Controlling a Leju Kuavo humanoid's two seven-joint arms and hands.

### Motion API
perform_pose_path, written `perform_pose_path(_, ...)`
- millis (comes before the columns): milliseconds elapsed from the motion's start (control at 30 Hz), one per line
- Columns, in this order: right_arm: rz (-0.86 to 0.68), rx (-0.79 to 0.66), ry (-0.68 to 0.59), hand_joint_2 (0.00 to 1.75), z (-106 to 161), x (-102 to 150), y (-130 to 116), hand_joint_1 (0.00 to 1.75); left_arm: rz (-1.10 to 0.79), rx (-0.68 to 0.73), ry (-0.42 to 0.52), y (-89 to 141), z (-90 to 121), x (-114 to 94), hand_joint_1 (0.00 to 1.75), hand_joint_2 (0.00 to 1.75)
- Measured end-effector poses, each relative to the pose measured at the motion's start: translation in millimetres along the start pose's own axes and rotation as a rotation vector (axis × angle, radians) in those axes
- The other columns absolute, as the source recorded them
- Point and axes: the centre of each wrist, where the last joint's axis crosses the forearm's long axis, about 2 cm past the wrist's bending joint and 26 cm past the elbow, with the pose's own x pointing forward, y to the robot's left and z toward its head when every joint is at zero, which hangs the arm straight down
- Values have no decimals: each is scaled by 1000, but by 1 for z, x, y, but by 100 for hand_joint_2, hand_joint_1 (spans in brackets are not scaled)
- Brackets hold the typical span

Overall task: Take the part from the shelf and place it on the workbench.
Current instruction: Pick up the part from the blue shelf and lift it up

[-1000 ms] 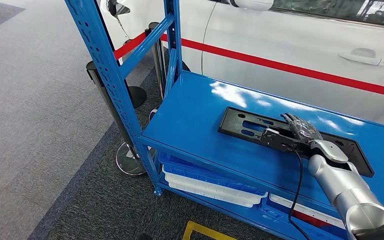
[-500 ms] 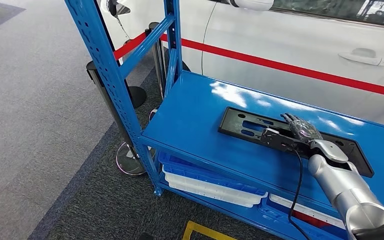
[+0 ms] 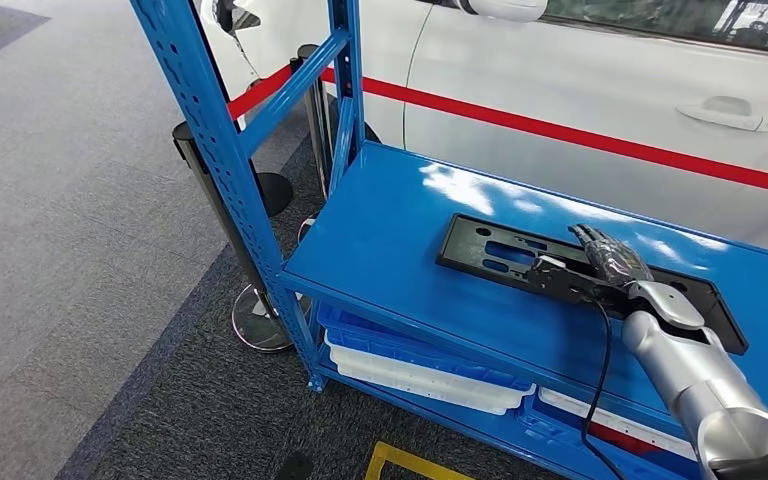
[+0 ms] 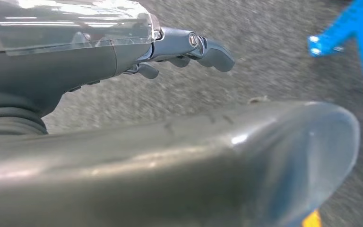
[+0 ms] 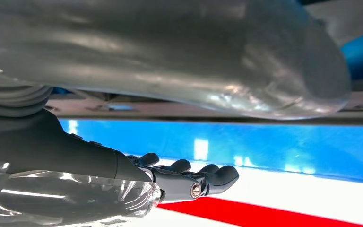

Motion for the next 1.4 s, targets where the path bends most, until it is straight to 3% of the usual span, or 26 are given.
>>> perform_pose_path(133,93,10,-14,0,-5,1,-13,0,-2,-14,-12,0,0,0,0,0)
perform_pose_path(467,212,-46,-51,0,-31,7,-111,0,0,-26,40,-1,2,-4,0,0)
perform_pose_path(567,225,-72,-63,0,-34,10,-129,0,-1,-25,46,-2,3,-5,0,0)
perform_pose_path(1400,224,-42,-96,0,-37,26,-132,0,4,-30,108,0,3,-7,0,0)
